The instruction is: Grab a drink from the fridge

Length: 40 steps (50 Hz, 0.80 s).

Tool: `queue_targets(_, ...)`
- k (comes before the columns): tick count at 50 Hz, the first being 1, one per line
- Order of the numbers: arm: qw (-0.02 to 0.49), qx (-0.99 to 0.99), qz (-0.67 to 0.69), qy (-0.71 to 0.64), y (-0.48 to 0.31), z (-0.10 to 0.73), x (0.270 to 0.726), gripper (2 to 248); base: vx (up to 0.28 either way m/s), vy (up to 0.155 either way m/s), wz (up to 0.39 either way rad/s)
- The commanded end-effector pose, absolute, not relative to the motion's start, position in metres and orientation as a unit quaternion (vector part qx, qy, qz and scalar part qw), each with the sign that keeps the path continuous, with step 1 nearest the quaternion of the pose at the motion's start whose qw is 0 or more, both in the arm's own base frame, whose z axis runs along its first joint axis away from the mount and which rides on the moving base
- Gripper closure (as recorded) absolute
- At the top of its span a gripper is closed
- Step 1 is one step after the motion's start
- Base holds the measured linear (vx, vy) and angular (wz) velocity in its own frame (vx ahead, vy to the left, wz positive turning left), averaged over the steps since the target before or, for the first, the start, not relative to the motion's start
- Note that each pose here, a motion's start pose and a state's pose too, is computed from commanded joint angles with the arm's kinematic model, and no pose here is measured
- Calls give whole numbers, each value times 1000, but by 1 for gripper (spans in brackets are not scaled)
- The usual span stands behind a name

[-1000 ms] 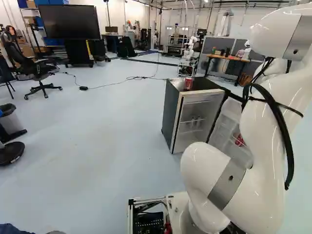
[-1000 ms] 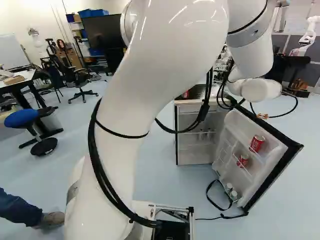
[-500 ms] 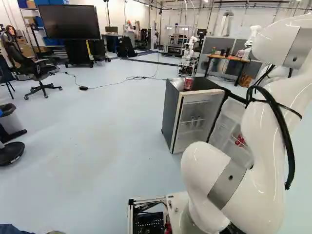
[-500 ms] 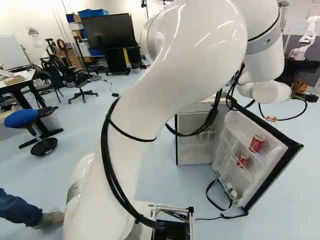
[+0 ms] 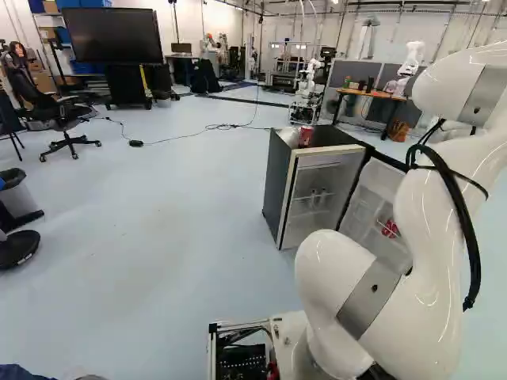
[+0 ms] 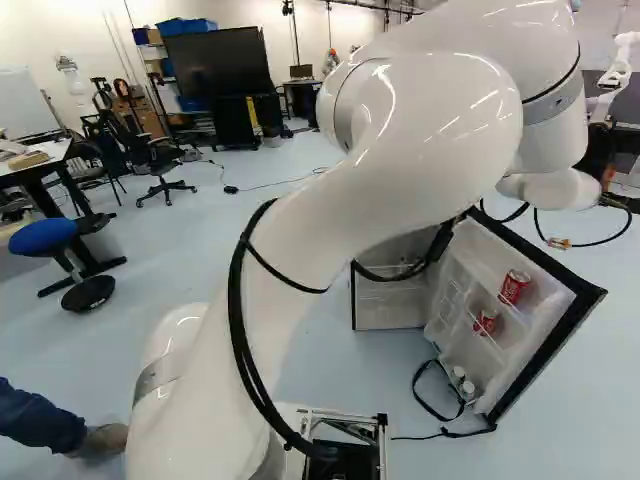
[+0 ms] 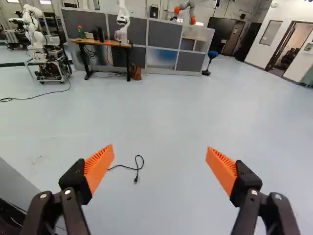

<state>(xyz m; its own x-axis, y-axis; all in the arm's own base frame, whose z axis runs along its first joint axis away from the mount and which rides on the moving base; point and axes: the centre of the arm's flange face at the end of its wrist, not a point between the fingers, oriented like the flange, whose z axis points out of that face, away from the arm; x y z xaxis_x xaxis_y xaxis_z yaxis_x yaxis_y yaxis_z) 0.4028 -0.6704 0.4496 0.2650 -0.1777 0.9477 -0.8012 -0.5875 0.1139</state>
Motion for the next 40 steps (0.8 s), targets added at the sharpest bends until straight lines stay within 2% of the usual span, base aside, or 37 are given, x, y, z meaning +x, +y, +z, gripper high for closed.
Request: queue_targets(40, 296, 753, 474, -349, -710, 402, 419, 3, 0, 0, 0)
